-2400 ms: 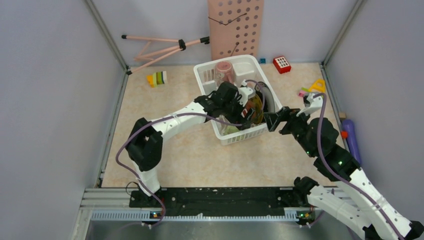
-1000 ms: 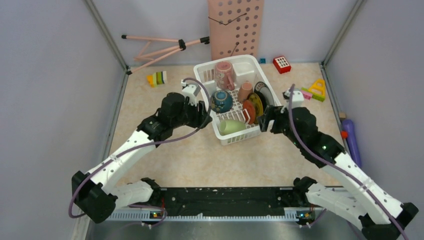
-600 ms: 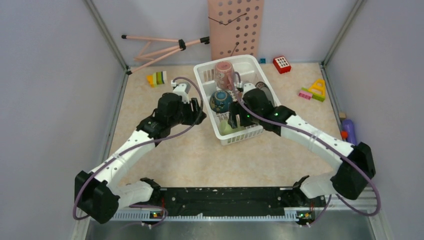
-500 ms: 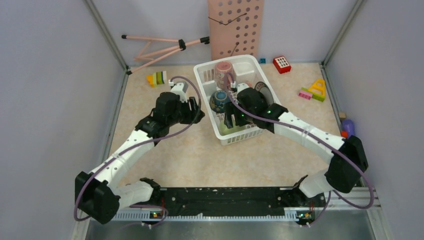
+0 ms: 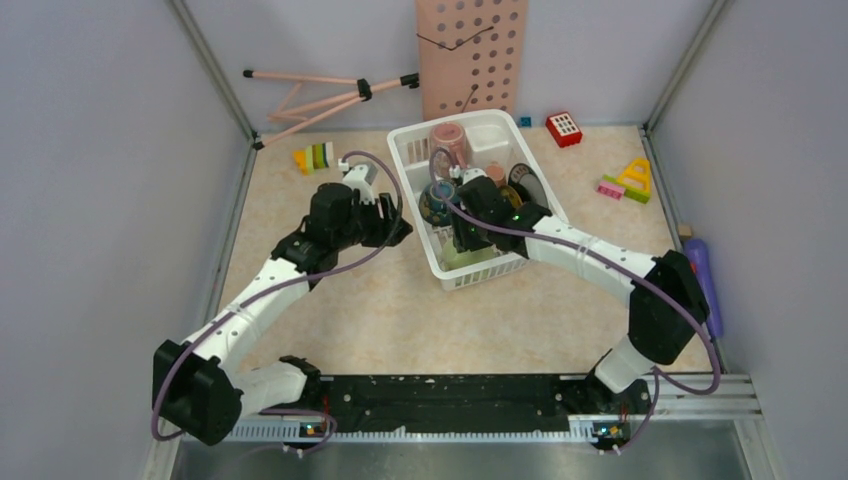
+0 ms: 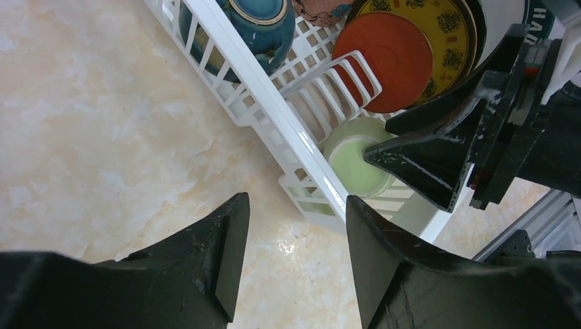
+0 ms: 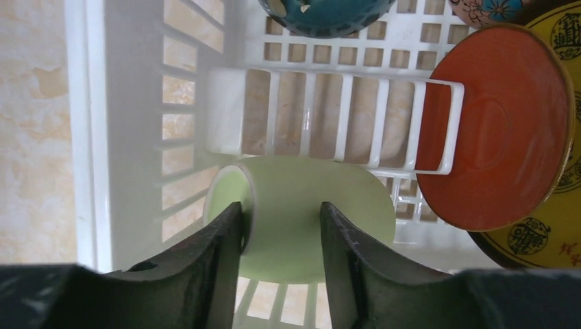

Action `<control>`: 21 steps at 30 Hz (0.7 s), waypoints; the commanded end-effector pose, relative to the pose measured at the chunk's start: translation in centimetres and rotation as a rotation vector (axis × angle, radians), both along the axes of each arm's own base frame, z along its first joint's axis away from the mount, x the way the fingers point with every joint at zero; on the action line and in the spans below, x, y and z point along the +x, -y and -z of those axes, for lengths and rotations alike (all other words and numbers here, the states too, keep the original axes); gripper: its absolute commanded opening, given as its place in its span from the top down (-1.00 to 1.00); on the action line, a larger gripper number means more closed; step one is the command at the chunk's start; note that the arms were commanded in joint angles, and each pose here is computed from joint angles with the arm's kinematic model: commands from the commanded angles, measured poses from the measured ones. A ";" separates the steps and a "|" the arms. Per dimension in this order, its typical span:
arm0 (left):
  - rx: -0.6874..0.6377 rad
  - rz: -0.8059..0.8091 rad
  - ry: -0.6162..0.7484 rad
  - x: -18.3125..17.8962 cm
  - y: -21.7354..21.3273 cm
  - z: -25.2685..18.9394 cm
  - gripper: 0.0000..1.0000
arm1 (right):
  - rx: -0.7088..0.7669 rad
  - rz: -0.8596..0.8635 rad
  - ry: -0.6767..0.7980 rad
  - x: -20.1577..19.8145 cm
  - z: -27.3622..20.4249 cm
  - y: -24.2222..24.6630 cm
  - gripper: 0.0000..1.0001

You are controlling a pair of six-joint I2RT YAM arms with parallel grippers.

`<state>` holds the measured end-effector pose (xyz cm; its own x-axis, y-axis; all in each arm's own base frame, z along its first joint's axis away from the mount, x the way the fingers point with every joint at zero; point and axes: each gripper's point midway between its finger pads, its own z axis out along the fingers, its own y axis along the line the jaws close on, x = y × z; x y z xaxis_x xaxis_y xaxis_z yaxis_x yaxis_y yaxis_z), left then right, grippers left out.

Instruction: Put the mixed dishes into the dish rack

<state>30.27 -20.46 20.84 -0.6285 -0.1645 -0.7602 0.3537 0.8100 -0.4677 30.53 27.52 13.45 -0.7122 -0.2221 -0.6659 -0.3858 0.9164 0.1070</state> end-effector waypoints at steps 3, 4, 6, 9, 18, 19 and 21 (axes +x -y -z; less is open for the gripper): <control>-0.033 0.050 0.034 0.2 0.9 -0.5 -0.18 | 0.117 0.052 0.010 1.5 -2.3 1.4 0.35; -0.034 0.072 0.040 0.2 1.1 -0.6 -0.19 | 0.141 0.042 -0.001 1.4 -2.2 1.4 0.37; -0.044 0.120 0.038 -0.1 1.8 -0.5 -0.20 | 0.165 0.031 -0.025 1.2 -2.0 1.6 0.38; -0.062 0.156 0.001 -0.2 2.6 0.1 -0.19 | 0.159 0.023 -0.069 0.8 -0.9 1.9 0.41; -0.118 0.199 -0.079 0.3 4.3 1.2 -0.24 | 0.066 0.006 -0.159 -1.0 1.8 3.8 0.57; -0.124 0.200 -0.082 0.4 4.5 1.3 -0.25 | 0.057 0.009 -0.159 -1.1 1.7 4.0 0.58; -0.135 0.200 -0.085 0.6 4.7 1.4 -0.24 | 0.036 0.017 -0.154 -1.3 1.6 4.6 0.58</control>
<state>29.50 -23.89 16.64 -0.7638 -0.0849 -0.6399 0.4021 0.7129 -0.5745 31.79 25.96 14.29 -0.7552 -0.1117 -0.6459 -0.3672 0.8884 0.2757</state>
